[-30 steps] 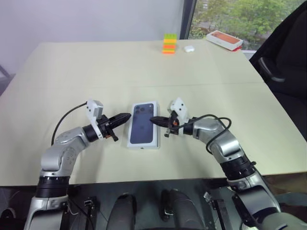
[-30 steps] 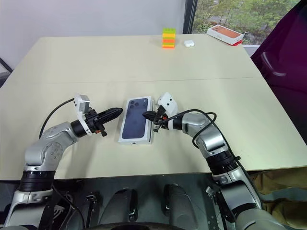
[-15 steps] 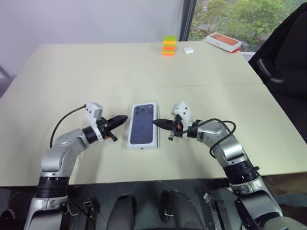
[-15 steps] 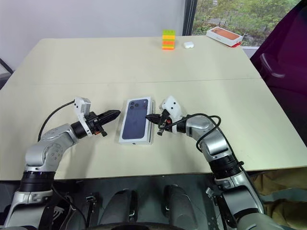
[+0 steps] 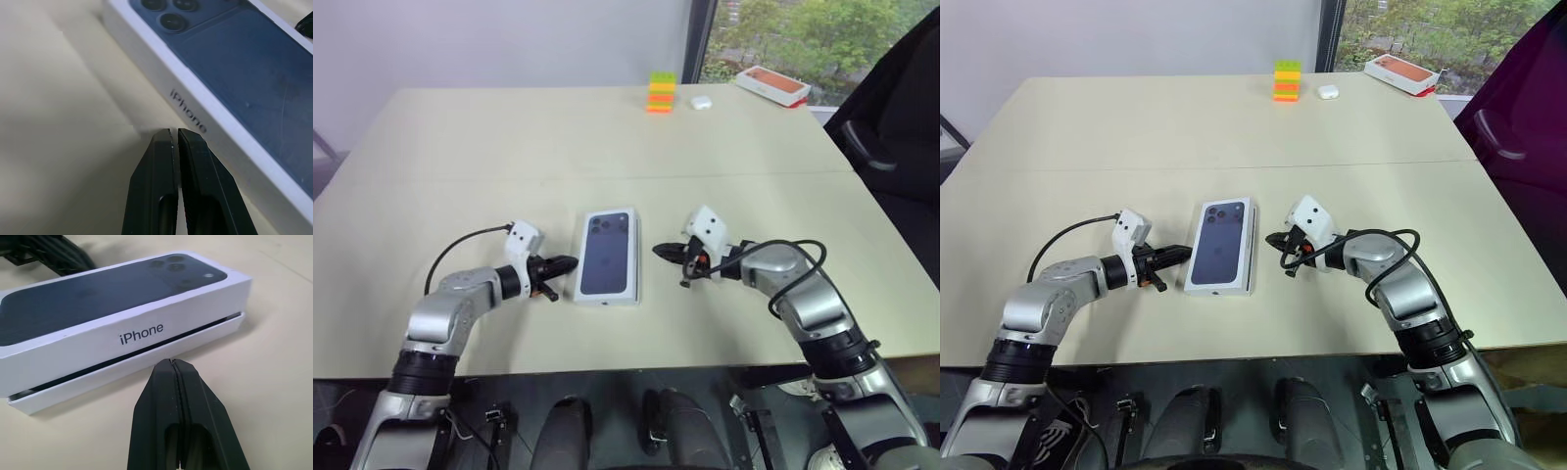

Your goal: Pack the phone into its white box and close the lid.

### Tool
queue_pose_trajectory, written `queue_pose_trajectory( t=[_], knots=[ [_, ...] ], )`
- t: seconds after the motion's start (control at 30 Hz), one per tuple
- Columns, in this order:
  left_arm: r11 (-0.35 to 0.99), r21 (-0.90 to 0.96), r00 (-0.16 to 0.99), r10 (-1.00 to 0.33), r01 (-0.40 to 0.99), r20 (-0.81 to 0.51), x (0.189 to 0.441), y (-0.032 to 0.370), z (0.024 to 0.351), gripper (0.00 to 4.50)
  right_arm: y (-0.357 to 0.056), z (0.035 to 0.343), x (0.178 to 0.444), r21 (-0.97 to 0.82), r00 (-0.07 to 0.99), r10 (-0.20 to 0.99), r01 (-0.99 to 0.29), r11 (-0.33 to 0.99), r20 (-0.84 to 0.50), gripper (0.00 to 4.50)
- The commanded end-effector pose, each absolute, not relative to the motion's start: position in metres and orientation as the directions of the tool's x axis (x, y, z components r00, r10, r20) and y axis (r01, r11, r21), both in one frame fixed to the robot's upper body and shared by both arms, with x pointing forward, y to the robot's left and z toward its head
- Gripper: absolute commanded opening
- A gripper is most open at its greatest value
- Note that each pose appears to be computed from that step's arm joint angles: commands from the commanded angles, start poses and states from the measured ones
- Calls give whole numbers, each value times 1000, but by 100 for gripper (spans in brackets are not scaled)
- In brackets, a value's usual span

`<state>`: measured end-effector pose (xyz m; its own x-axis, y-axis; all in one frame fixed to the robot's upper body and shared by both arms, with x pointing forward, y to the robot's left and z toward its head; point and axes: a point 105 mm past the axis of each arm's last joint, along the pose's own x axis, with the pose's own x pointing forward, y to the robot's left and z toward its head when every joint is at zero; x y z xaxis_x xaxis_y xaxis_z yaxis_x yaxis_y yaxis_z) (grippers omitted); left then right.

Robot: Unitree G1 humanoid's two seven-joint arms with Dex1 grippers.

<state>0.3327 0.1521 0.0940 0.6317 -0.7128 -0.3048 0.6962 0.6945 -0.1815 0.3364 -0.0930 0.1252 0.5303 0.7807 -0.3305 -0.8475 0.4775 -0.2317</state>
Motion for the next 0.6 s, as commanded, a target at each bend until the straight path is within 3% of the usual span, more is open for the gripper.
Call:
queue_pose_trajectory(
  t=[0.03, 0.33, 0.6],
  knots=[
    [673, -207, 601, -733, 710, -320, 330, 143, 88, 27, -75, 141, 330, -276, 503, 820, -858, 434, -274, 2],
    [626, -245, 596, -780, 741, -190, 332, 124, 116, 27, -66, 140, 329, -280, 487, 830, -865, 416, -272, 2],
    [622, -237, 596, -783, 746, -179, 329, 123, 124, 27, -68, 134, 328, -290, 480, 825, -869, 400, -298, 2]
  ],
)
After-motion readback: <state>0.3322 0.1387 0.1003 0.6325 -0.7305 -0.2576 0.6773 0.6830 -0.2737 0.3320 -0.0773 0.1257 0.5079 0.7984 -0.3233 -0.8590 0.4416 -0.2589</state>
